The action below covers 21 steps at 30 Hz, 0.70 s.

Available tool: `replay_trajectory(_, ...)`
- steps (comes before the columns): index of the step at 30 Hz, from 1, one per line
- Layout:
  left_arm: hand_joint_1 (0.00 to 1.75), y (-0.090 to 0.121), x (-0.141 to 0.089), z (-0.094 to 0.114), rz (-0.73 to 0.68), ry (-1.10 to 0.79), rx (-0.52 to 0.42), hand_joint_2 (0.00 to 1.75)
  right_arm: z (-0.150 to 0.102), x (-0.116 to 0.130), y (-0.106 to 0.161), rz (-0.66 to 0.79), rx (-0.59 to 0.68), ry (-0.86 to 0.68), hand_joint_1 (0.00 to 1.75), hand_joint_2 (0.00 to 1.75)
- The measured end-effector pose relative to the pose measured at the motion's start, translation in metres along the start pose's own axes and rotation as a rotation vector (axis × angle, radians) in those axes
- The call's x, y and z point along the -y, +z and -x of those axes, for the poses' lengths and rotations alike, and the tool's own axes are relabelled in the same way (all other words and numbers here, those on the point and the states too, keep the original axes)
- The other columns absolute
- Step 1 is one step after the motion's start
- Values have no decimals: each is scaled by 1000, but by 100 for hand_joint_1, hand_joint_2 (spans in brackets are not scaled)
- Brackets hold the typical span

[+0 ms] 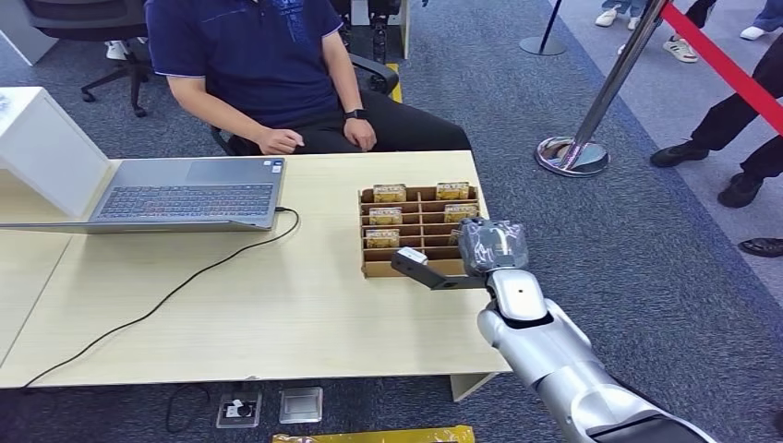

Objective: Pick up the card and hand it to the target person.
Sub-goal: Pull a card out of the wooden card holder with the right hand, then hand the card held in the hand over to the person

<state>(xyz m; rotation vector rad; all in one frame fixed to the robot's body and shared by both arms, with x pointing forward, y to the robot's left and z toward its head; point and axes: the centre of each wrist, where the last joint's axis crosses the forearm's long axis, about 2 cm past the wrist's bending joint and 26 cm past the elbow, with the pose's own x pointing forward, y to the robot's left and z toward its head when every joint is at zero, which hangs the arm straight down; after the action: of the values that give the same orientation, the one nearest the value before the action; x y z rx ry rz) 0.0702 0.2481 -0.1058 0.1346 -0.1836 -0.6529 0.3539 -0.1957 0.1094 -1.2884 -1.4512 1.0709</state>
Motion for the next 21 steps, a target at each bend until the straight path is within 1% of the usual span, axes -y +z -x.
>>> replay_trajectory(3,0,0,0,1,-3,5,1,0,-2,6,1,31,15,-13,175,175)
replay_trajectory(6,0,0,0,1,-6,12,1,0,-4,17,2,83,41,-55,175,175)
replay_trajectory(11,0,0,0,2,-15,28,5,0,-11,52,-5,219,113,-168,175,175)
replay_trajectory(15,0,0,-1,2,-24,37,5,0,-21,80,-10,320,177,-222,175,175)
replay_trajectory(18,0,0,-1,2,-26,38,6,0,-27,94,-15,361,213,-245,175,175)
replay_trajectory(21,0,0,-3,-1,-29,37,9,0,-34,106,-27,381,240,-278,175,175)
